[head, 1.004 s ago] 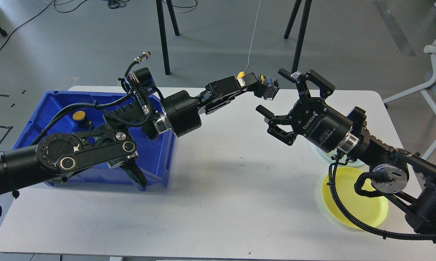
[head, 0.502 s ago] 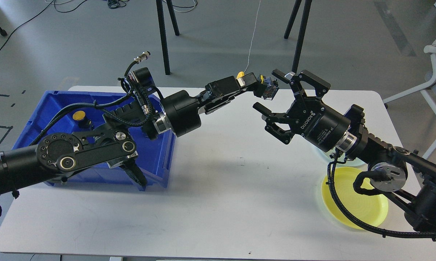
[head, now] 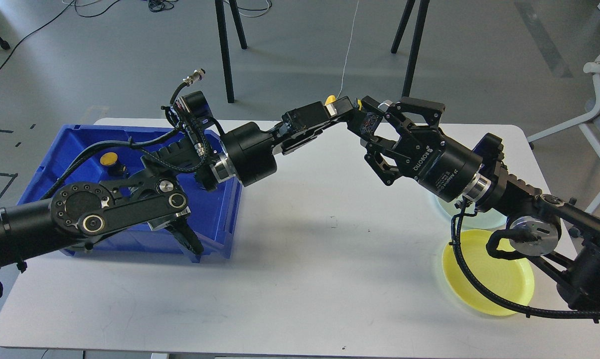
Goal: Pass button and place on color plate
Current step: 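Open the left gripper and pull the button away with the right gripper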
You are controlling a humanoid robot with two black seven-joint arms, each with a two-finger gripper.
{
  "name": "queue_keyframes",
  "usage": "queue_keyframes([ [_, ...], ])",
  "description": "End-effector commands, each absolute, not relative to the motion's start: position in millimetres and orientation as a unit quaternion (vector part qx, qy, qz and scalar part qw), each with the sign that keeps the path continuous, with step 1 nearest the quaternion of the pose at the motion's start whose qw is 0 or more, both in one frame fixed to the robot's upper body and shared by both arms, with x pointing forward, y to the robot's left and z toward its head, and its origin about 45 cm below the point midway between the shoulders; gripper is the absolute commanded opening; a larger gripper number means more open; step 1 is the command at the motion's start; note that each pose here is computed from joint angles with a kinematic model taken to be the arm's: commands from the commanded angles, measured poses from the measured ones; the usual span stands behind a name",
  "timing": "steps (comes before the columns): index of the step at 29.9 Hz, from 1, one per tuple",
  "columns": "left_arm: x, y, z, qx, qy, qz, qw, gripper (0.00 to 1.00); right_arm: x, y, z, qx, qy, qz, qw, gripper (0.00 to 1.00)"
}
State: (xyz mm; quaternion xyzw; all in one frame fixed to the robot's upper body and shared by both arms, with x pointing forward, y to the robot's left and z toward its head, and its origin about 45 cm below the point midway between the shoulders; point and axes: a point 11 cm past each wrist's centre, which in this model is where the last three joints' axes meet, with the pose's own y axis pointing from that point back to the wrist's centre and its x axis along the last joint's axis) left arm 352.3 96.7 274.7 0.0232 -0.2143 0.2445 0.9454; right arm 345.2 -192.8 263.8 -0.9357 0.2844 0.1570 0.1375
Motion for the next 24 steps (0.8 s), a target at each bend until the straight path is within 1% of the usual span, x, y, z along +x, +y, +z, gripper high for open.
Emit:
queue_keyframes([
  [1,351.9,97.2,273.4,0.024,-0.213,0.245,0.945,0.22,345.6,-193.7,265.4,-0.936,0.285,0.155,0.140,0.04],
  [3,352.1,97.2,273.9,0.024,-0.213,0.246,0.945,0.39,345.7,-195.5,265.8,-0.936,0.286,0.154,0.138,0.02],
  [5,352.4,97.0,274.8,0.023,-0.214,0.245,0.945,0.58,346.1,-196.9,266.5,-0.935,0.288,0.153,0.139,0.01],
  [6,352.3,96.9,274.8,0.023,-0.214,0.245,0.945,0.61,346.3,-198.8,266.5,-0.935,0.290,0.152,0.138,0.01],
  [10,353.8,96.9,278.0,0.019,-0.214,0.247,0.945,0.71,344.8,-203.4,263.5,-0.935,0.294,0.152,0.130,0.01],
  [14,354.4,97.1,279.4,0.016,-0.215,0.249,0.944,0.73,340.1,-210.2,255.3,-0.936,0.299,0.145,0.114,0.01],
  [18,354.4,97.4,278.8,0.016,-0.214,0.250,0.944,0.75,330.0,-253.2,240.6,-0.923,0.345,0.147,0.086,0.01],
  [22,355.1,97.6,280.1,0.014,-0.213,0.252,0.944,0.76,300.5,-304.2,215.8,-0.918,0.380,0.115,-0.004,0.01],
  [24,355.4,97.1,281.1,0.012,-0.214,0.253,0.943,0.76,282.0,-326.8,198.3,-0.905,0.408,0.118,-0.035,0.01],
])
